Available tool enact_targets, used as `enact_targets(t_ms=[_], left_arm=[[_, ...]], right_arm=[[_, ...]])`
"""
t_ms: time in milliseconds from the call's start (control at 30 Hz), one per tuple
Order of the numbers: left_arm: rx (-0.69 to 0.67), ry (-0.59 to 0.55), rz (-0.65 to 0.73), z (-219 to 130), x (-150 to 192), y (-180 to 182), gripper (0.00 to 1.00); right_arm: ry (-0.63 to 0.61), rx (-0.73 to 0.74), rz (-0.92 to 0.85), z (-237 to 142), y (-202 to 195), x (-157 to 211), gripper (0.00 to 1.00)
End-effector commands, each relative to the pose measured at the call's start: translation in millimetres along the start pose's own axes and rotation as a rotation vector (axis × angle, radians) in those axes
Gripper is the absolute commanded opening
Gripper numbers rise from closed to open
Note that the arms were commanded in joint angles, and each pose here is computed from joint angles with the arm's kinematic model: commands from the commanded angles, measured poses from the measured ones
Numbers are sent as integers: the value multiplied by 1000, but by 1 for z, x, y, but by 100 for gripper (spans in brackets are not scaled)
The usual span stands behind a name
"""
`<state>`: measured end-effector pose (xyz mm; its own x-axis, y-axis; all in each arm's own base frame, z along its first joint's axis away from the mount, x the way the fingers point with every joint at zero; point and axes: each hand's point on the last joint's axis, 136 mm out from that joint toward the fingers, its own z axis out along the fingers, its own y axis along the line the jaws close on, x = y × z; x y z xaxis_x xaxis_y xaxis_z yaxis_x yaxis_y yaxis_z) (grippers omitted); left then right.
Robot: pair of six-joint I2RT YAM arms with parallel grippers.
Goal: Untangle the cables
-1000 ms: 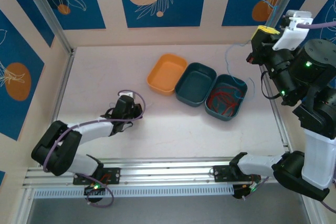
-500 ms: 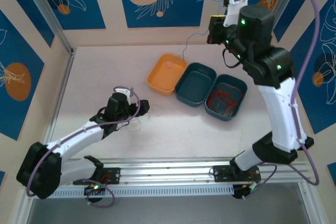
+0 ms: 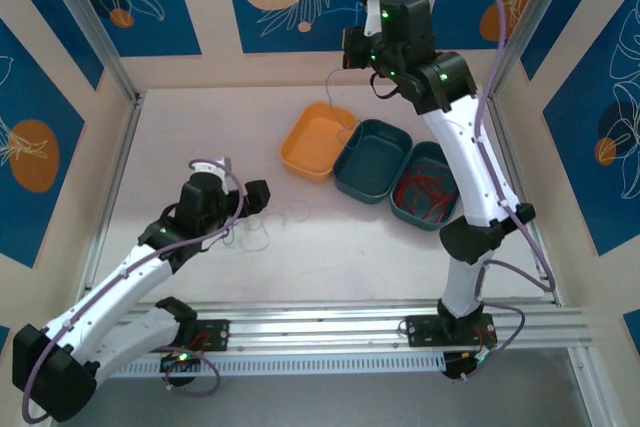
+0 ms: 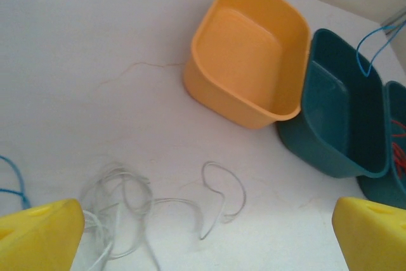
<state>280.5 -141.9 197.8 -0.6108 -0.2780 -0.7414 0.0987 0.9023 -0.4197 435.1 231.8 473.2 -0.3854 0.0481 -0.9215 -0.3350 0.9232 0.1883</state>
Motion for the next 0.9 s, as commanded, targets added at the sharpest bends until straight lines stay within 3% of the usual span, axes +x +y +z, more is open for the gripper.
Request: enact_targets(t_ms=[0, 233, 467, 867], left_arm=[[-78, -25, 28, -9, -8, 14, 100], [-135, -48, 41, -10, -7, 27, 100], [-300, -57, 100, -20, -11, 54, 100], [-376, -70, 97, -27, -10, 69, 100]], right_arm=[[-23, -26, 23, 3, 3, -9, 0], [56, -10, 38, 33, -2, 15, 0], [146, -5, 70, 52, -3, 42, 0], [343, 10, 152, 103, -15, 114, 0]])
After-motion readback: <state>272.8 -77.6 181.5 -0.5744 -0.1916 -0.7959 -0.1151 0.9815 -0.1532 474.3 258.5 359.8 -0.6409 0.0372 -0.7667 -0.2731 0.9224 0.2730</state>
